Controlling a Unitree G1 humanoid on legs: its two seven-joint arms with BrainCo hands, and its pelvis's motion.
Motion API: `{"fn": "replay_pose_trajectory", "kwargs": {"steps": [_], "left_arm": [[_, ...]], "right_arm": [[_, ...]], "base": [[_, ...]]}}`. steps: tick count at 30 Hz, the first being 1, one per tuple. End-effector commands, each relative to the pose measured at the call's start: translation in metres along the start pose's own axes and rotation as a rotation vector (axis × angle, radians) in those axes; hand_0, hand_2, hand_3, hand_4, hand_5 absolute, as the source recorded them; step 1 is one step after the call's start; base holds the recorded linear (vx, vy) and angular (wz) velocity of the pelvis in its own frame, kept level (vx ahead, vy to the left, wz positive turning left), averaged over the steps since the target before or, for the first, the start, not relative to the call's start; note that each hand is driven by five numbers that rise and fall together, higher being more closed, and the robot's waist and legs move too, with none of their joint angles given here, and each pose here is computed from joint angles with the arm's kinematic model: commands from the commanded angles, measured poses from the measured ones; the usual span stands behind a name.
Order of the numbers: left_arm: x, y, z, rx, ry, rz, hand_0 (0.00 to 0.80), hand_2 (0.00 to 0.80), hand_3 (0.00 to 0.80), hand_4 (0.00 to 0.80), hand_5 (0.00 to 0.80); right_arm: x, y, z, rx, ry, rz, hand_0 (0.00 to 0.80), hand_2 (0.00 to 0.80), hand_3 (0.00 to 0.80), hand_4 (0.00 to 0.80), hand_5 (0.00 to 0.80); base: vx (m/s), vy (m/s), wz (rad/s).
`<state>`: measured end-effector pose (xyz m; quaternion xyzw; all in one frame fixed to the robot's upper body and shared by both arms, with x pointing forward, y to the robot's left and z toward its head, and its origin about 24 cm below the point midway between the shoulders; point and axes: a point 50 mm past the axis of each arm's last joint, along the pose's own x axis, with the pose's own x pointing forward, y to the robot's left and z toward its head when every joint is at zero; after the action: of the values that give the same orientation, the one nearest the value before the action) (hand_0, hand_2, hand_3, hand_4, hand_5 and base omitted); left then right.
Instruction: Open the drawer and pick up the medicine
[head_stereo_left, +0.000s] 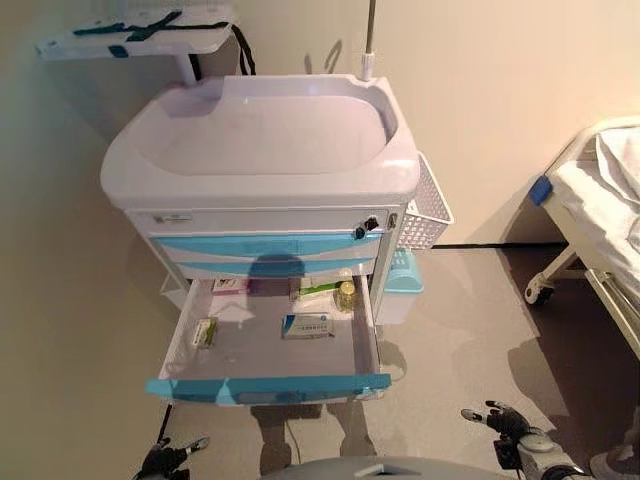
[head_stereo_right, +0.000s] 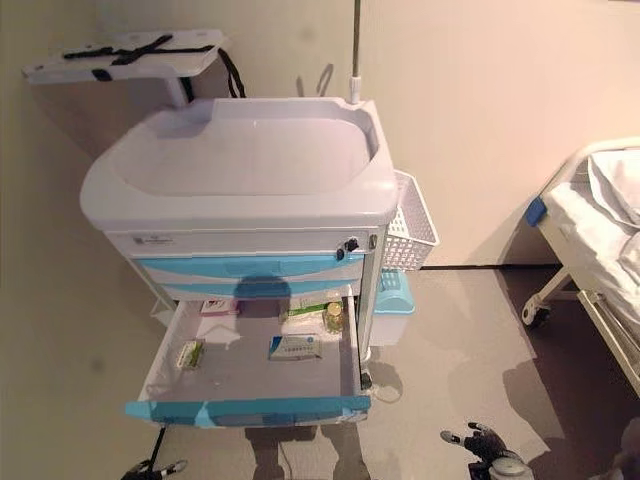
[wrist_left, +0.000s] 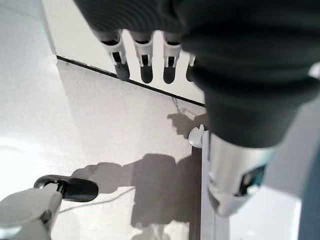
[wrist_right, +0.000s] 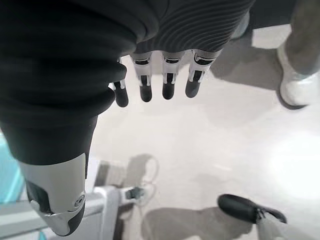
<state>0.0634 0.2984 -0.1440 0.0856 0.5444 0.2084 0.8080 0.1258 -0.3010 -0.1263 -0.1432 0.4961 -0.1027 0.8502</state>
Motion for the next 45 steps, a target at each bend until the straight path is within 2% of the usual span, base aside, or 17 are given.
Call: {"fn": "replay_pose_trajectory", "kwargs": {"steps": [1,5,6,7,12,18,31,45], "left_arm": [[0.001,0.013,-0.004,0.099,0.032,0.045,0.000,0.000,0.000,0.000,0.000],[0.000,0.009,-0.008,0.168,0.045,0.023,0.000,0.000,0.000,0.000,0.000],[0.000,0.009,-0.008,0.168,0.045,0.022,0.000,0.000,0.000,0.000,0.000],[0.000,0.007,-0.006,0.196,0.038,0.014,0.000,0.000,0.000,0.000,0.000],[0.001,0.002,0.000,0.225,0.008,0.001,0.000,0.000,0.000,0.000,0.000],[0.001,0.001,0.002,0.257,-0.005,0.000,0.000,0.000,0.000,0.000,0.000],[0.002,0.008,0.011,0.289,-0.036,0.020,0.000,0.000,0.000,0.000,0.000],[0.002,0.012,0.009,0.358,-0.028,0.026,0.000,0.000,0.000,0.000,0.000]], "right_arm": [[0.001,-0.016,0.050,0.036,-0.205,-0.058,0.000,0.000,0.000,0.000,0.000],[-0.008,-0.016,0.093,-0.014,-0.402,-0.039,0.000,0.000,0.000,0.000,0.000],[-0.008,-0.016,0.093,-0.014,-0.402,-0.039,0.000,0.000,0.000,0.000,0.000],[-0.016,-0.015,0.115,-0.039,-0.506,-0.026,0.000,0.000,0.000,0.000,0.000],[-0.047,-0.008,0.161,-0.099,-0.766,0.012,0.000,0.000,0.000,0.000,0.000],[-0.079,-0.001,0.191,-0.180,-0.970,0.035,0.000,0.000,0.000,0.000,0.000],[-0.125,0.028,0.232,-0.286,-1.231,0.162,0.000,0.000,0.000,0.000,0.000],[-0.151,0.058,0.254,-0.423,-1.358,0.291,0.000,0.000,0.000,0.000,0.000]], "base": [[0.037,0.046,-0.27],[0.025,0.031,-0.23],[0.012,0.031,-0.15],[0.016,0.033,-0.15],[0.023,0.025,-0.06],[0.007,0.005,-0.02],[0.005,0.000,0.00],[0.003,0.001,0.00]]}}
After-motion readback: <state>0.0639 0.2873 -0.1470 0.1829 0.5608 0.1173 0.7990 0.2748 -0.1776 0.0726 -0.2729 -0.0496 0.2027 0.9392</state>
